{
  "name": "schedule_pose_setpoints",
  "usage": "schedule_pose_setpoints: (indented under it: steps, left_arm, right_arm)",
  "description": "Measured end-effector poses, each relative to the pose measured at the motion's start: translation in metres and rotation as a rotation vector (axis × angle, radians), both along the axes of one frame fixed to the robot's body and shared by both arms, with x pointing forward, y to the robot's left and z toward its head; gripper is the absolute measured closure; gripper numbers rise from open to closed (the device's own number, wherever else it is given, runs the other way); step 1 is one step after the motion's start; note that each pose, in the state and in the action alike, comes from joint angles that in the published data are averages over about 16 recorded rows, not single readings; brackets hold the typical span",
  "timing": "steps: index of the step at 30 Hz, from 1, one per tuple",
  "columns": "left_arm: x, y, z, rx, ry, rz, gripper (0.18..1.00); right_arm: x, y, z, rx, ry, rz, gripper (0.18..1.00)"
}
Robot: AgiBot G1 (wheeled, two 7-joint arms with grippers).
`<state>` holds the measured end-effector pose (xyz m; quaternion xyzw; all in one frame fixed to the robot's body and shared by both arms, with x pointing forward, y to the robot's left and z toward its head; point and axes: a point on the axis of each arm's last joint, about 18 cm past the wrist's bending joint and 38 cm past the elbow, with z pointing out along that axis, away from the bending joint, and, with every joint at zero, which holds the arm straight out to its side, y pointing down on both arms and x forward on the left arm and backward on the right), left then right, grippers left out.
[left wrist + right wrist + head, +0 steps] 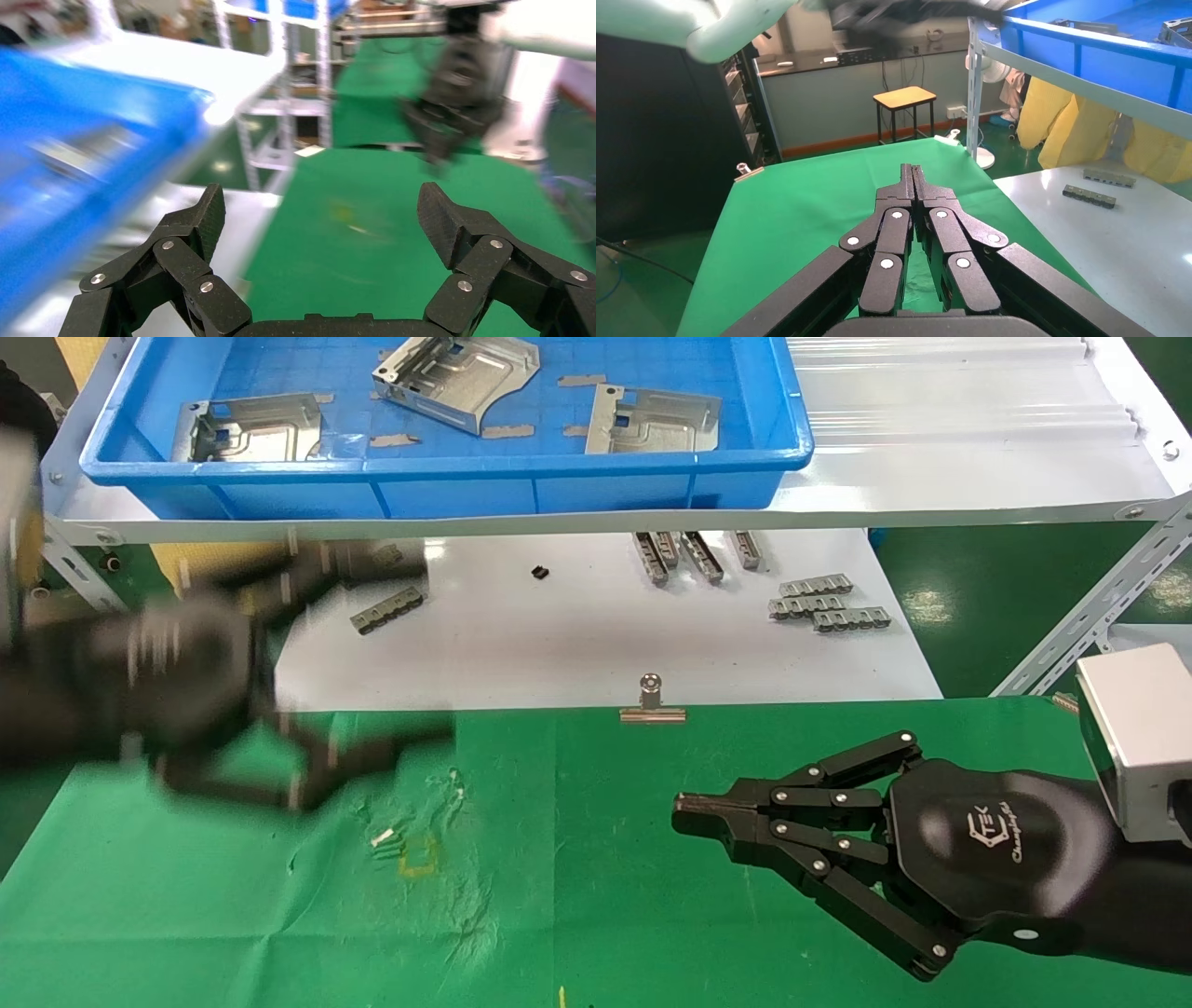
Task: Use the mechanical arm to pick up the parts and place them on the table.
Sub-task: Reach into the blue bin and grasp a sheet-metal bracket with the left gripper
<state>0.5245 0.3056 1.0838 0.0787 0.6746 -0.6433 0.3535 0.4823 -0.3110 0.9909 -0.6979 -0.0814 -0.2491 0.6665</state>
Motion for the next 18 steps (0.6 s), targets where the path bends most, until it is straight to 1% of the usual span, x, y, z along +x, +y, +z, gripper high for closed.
schedule_pose_setpoints:
  steps: [5,9,14,18]
  left_arm:
    - [0.050,0.006,0.061,-0.098,-0.030,0.162,0.183]
    - [0.095,0.005,0.100,-0.173,-0.023,0.309,0.183]
    - [0.142,0.000,0.129,-0.226,0.000,0.496,0.183]
    - [0.165,-0.008,0.138,-0.229,0.014,0.613,0.183]
  right_arm:
    - [0.000,0.000,0.000,0.000,0.000,0.000,0.987]
    - [0.000,0.000,0.000,0.000,0.000,0.000,0.988]
    - [0.000,0.000,0.000,0.000,0.000,0.000,0.988]
    - [0.000,0.000,0.000,0.000,0.000,0.000,0.988]
